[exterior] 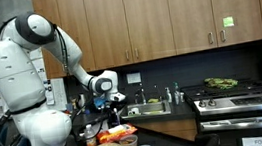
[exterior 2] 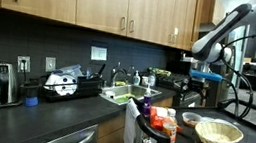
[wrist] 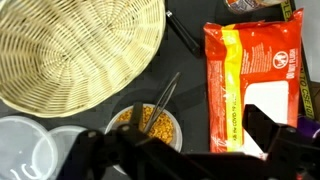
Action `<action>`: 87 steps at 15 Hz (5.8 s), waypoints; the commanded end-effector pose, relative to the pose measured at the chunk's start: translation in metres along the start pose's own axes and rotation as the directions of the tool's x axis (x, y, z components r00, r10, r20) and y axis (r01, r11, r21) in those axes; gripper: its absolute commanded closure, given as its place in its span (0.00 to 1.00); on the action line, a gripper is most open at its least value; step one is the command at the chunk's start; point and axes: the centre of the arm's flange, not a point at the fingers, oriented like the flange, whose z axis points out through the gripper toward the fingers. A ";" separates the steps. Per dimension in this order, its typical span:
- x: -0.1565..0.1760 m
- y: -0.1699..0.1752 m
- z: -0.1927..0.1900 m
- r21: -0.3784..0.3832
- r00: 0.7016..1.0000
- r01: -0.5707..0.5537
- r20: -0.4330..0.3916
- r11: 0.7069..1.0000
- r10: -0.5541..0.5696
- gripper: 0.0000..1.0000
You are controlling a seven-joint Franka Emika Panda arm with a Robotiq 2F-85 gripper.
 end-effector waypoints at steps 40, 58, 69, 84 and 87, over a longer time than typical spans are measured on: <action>0.021 -0.004 0.088 -0.034 0.927 -0.375 0.021 0.927 0.375 0.00; 0.035 -0.005 0.112 -0.048 0.929 -0.369 0.014 0.928 0.370 0.25; 0.018 -0.009 0.100 -0.026 0.938 -0.347 0.002 0.937 0.348 0.97; -0.030 0.006 0.060 0.094 0.955 -0.280 0.130 0.955 0.267 0.96; -0.039 0.011 0.053 0.084 0.951 -0.286 0.145 0.954 0.273 0.96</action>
